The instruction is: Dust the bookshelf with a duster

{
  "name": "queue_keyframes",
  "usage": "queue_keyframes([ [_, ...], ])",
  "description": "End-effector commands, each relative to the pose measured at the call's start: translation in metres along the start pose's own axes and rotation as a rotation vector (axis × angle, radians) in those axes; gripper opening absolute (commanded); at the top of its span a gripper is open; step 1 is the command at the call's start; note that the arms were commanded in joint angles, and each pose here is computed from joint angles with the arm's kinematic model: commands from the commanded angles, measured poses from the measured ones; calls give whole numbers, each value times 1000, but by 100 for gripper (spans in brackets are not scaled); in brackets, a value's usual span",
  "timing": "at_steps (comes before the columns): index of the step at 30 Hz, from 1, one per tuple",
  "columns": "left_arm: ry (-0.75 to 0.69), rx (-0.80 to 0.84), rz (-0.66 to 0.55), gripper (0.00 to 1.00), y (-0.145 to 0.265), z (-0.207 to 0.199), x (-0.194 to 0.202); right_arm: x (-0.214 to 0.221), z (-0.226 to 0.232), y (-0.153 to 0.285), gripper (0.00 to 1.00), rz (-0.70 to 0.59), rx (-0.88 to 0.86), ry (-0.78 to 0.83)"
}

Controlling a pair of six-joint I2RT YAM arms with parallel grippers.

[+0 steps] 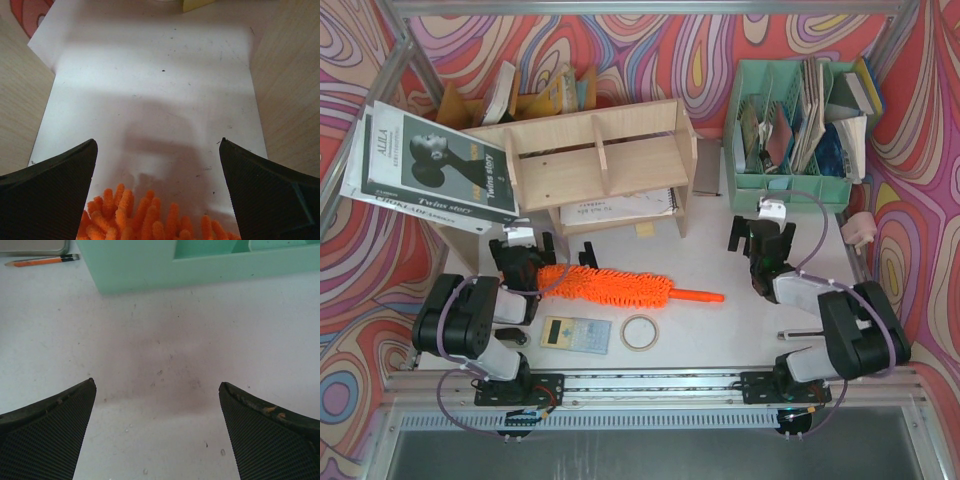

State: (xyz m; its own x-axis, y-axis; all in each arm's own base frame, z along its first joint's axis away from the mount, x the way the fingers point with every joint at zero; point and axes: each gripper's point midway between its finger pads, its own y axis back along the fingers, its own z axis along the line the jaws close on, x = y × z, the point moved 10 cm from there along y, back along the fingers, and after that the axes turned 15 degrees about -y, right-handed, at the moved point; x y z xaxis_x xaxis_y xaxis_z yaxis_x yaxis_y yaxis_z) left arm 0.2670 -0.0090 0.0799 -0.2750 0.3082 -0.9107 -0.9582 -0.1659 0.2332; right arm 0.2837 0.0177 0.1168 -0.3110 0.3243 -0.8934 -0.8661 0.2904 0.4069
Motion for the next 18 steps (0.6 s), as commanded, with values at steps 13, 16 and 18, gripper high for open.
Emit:
queue_keyframes([
  [13, 46, -90, 13, 99, -5, 7, -5, 19, -14, -34, 99, -163, -275, 51],
  [16, 50, -101, 19, 99, -6, 7, -5, 21, -15, -36, 99, -160, -301, 57],
  [18, 54, -110, 24, 98, -6, 8, -5, 21, -15, -36, 99, -154, -303, 61],
])
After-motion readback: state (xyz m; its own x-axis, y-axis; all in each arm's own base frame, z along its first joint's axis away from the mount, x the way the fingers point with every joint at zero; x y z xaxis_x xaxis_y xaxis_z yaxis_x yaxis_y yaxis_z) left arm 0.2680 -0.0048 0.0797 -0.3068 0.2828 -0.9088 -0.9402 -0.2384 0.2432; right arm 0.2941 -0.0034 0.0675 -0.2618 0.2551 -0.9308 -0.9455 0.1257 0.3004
